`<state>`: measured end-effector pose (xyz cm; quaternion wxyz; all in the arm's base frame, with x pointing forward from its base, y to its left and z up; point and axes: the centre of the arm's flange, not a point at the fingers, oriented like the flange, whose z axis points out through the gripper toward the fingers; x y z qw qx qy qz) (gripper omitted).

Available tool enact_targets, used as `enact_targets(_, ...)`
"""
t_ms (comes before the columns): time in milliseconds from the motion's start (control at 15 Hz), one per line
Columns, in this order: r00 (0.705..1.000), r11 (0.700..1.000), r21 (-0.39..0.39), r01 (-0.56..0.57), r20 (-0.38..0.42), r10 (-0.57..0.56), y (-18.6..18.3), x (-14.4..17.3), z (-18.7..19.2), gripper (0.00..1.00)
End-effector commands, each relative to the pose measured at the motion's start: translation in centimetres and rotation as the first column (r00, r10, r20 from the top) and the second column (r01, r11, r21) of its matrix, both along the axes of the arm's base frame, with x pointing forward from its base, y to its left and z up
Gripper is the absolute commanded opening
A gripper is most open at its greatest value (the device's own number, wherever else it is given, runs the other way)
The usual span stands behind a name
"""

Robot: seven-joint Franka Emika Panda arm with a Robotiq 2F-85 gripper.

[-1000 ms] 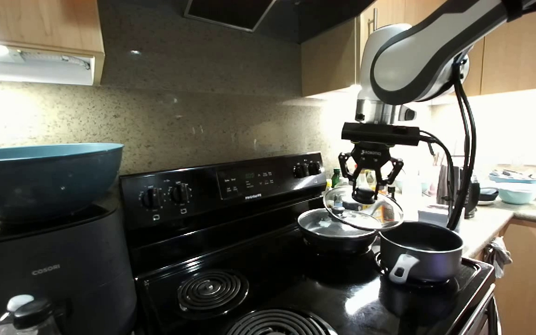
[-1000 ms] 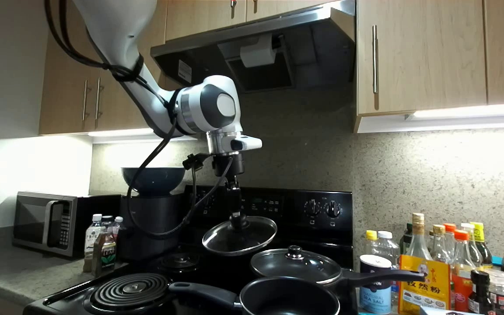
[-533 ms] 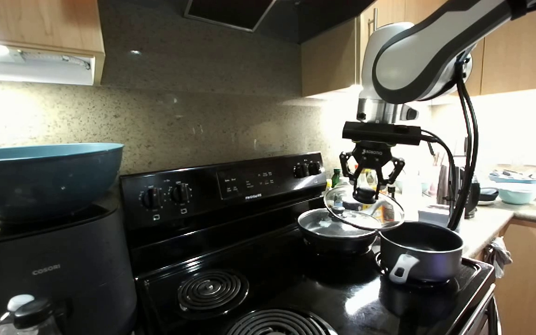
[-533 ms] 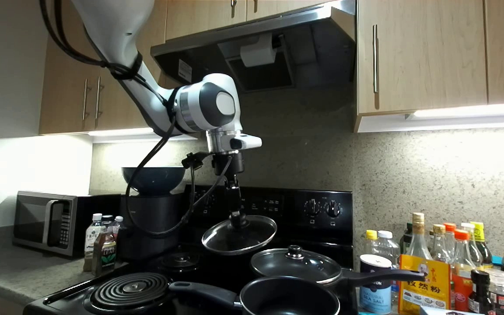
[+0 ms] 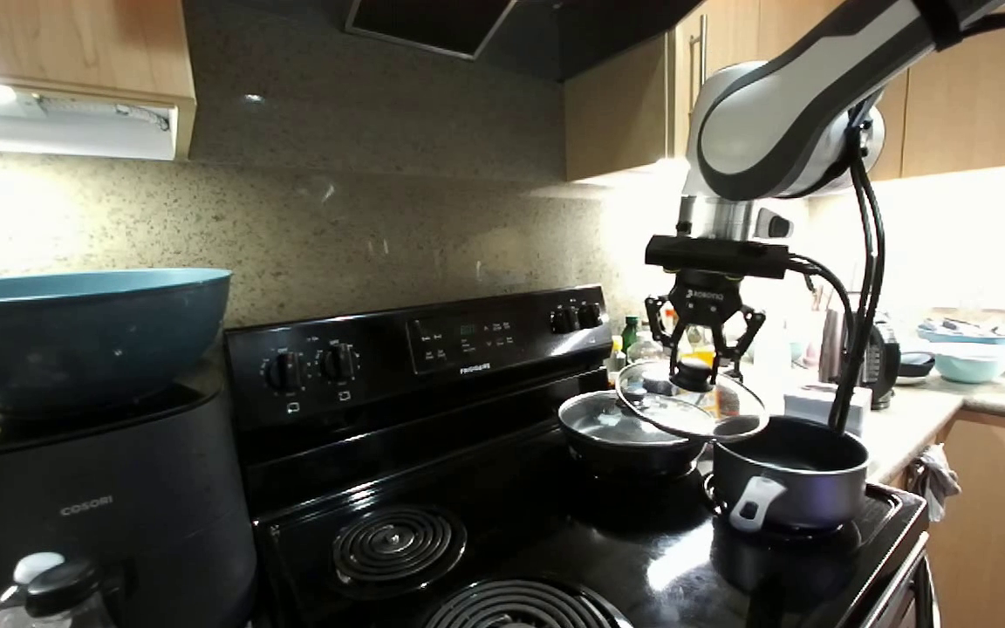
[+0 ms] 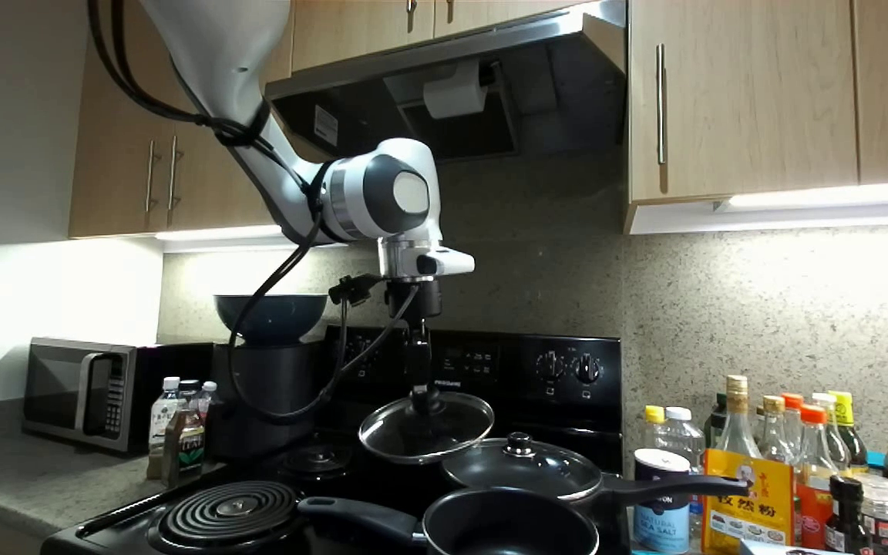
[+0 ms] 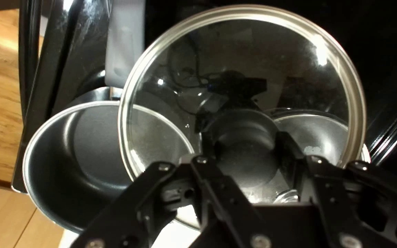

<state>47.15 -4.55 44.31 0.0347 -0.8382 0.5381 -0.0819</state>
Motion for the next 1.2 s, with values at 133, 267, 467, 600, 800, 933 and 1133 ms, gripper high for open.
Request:
enact_targets(133,0.970,0.954,0.181,0.239,-0.011,-0.241,-1.3,0.8,-1.3,0.23)
enact_targets(267,0.942,0.923,0.196,0.330,-0.002,-0.336,-1.8,0.6,-1.9,0.23)
enact_targets(467,0.945,0.929,0.177,0.324,-0.017,-0.326,-2.0,1.0,-2.1,0.48)
enact_targets(600,0.937,0.921,0.181,0.346,-0.015,-0.349,-2.1,1.1,-2.2,0.48)
enact_targets(800,0.943,0.929,0.162,0.332,-0.018,-0.333,-2.8,0.7,-2.4,0.23)
enact_targets(933,0.948,0.939,0.132,0.318,-0.041,-0.315,-4.9,-0.6,-2.8,0.23)
enact_targets(1133,0.932,0.924,0.123,0.362,-0.069,-0.355,-8.4,-2.4,-3.3,0.23)
